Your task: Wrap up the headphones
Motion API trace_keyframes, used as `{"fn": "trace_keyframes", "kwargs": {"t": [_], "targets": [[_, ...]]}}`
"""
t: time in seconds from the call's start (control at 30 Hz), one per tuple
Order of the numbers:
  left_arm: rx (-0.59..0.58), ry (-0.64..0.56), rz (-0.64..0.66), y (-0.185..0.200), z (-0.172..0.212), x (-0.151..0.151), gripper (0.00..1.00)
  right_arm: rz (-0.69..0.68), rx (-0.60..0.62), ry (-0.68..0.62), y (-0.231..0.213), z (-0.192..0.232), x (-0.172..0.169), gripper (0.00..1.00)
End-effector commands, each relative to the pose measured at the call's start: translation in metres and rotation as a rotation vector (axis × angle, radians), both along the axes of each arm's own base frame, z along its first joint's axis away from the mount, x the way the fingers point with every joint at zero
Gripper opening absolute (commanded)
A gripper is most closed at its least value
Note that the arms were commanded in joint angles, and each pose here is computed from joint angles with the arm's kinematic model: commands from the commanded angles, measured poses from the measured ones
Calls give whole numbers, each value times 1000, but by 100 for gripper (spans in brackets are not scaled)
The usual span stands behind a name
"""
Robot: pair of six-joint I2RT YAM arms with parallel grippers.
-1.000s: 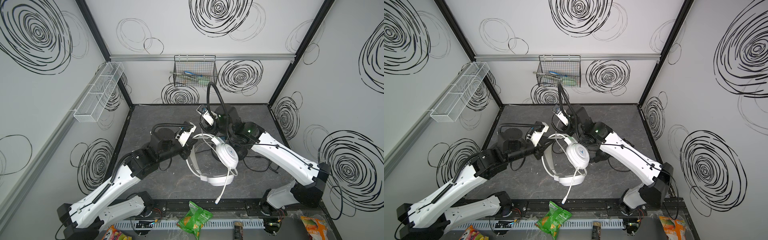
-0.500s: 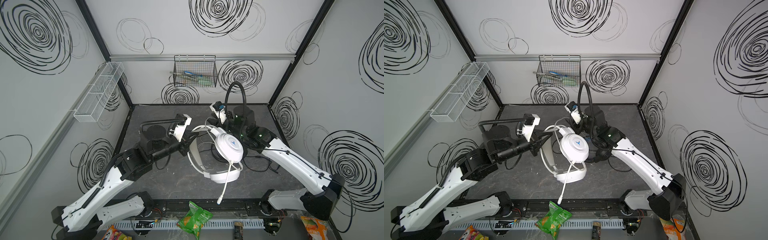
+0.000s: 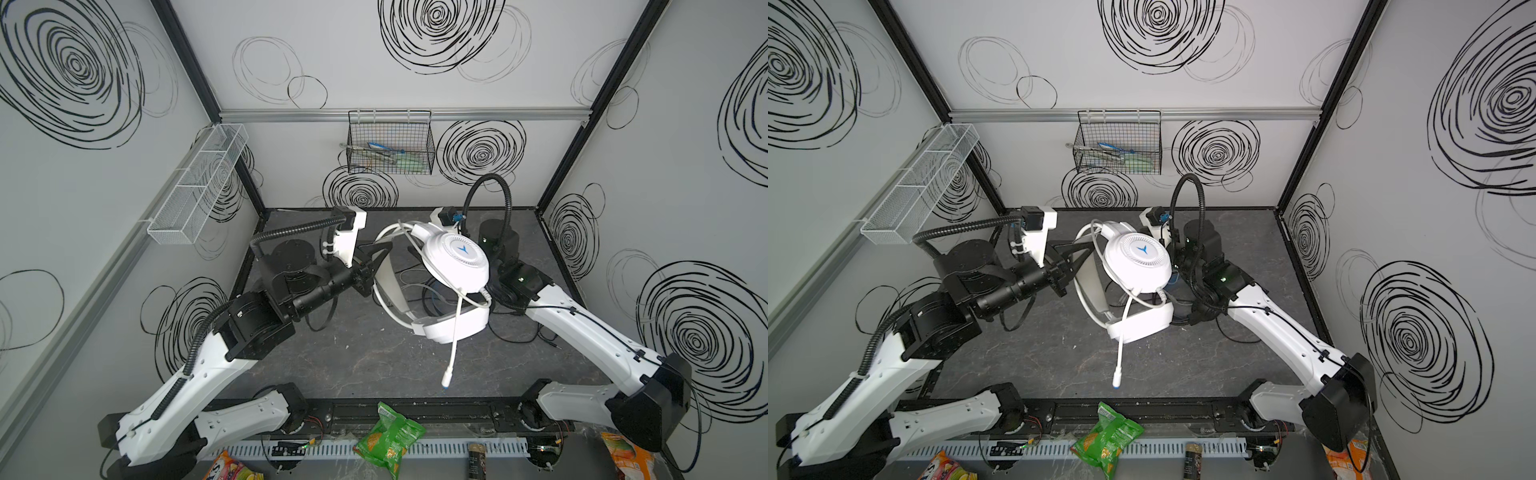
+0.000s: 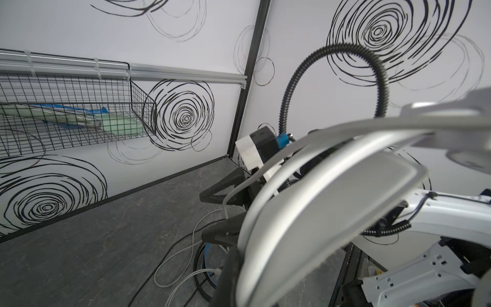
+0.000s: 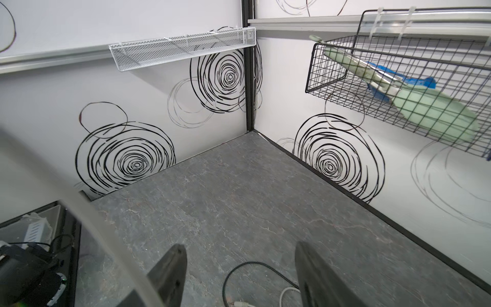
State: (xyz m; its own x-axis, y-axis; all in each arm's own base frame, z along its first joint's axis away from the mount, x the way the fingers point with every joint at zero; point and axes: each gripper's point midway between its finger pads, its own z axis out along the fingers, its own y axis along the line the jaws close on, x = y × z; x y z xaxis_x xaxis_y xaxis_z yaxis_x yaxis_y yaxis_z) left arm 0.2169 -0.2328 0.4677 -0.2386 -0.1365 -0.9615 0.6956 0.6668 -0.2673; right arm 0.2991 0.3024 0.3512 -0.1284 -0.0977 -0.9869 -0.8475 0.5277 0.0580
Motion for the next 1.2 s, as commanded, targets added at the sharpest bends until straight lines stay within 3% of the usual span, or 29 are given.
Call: {"fn": "trace_keyframes", "kwargs": {"t": [0.0,0.27,0.73,1.17], "targets": [[-152,-49,40,10,44,-1,0,57,83,11,6,9,-1,70],[-170,-8,99,15,49,8,0,110,105,63,20,-8,4,74],[-194,25,178,22,64,21,0,189,130,195,36,-52,2,72],[-246,34,208,32,80,24,0,222,111,283,39,-86,-4,61]]}}
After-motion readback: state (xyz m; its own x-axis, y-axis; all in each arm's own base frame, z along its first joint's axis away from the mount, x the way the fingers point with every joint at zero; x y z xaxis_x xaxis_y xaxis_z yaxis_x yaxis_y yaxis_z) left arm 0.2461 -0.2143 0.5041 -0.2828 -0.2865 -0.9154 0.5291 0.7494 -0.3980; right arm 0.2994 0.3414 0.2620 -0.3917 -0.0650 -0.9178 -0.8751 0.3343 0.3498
